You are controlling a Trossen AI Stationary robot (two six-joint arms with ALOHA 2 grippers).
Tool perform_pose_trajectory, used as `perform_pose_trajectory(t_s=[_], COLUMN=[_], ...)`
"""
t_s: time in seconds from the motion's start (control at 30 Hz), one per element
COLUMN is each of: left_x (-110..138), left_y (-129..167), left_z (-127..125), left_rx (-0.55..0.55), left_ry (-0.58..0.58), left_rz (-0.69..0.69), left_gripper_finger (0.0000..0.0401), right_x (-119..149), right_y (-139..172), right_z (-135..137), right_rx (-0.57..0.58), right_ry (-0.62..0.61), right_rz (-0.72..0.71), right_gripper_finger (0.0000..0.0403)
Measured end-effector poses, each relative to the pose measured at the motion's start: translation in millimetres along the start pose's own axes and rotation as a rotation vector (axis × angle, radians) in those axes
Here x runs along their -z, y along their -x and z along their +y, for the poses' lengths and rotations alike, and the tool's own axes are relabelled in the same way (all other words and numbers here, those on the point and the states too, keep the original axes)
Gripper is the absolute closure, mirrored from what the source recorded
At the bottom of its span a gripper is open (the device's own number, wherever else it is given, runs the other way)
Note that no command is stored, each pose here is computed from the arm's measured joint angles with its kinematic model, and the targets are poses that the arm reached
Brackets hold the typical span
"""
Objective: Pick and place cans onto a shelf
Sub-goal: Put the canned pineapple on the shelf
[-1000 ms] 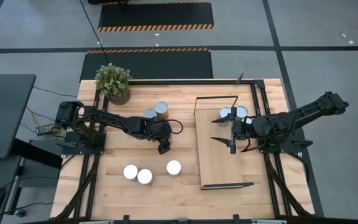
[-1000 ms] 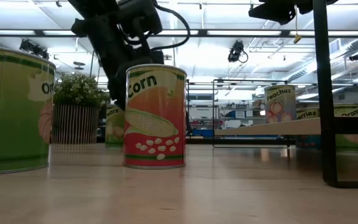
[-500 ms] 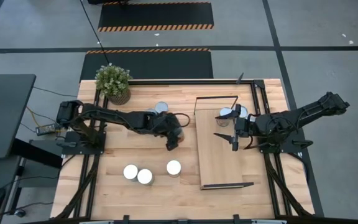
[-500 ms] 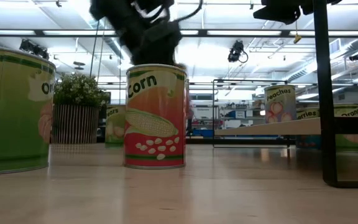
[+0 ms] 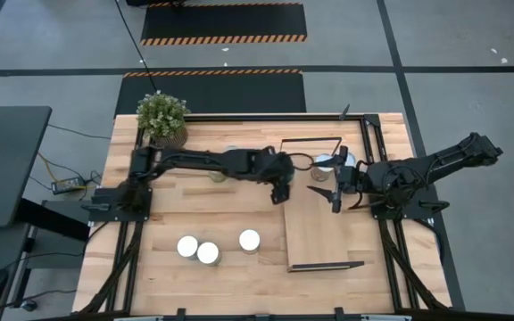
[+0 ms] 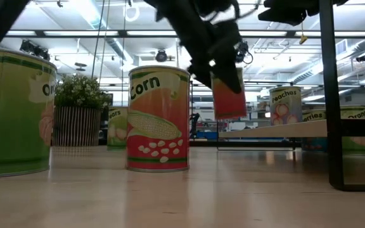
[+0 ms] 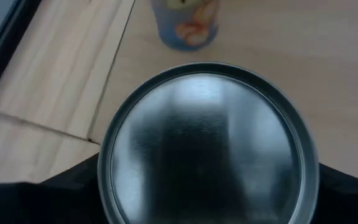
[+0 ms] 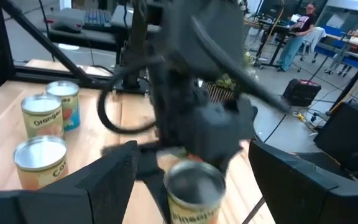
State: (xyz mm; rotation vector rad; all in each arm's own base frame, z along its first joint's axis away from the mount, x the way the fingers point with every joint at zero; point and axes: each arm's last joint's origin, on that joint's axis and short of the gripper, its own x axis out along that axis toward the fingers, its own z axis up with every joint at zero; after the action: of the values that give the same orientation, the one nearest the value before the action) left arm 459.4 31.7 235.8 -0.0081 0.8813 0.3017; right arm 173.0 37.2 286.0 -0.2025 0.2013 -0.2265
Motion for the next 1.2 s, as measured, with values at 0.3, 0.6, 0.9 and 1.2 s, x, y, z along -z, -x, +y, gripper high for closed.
perform_pose_trajectory(t_s=[0.3,0.6,0.9,1.2], left_x=[-20,-20,-21,-28], left_y=[-27,-32,-32,-18], left_z=[6,7,7,8], left_rx=[0.072,0.134,0.106,0.073], left_ry=[-0.083,-0.12,-0.126,-0.215], left_rz=[-0.003,-0.015,-0.019,-0.066], left_gripper_finger=[0.0084,0.0047,0.0011,0.001], right_x=[-1,-1,-1,-1], right_y=[2,2,2,2], right_z=[0,0,0,1], right_rx=[-0.004,-0.009,-0.008,-0.026], right_ry=[0.003,0.0,0.0,0.009], right_rz=[-0.005,-0.007,-0.007,-0.014], right_gripper_finger=[0.0089,0.0089,0.0089,0.0089])
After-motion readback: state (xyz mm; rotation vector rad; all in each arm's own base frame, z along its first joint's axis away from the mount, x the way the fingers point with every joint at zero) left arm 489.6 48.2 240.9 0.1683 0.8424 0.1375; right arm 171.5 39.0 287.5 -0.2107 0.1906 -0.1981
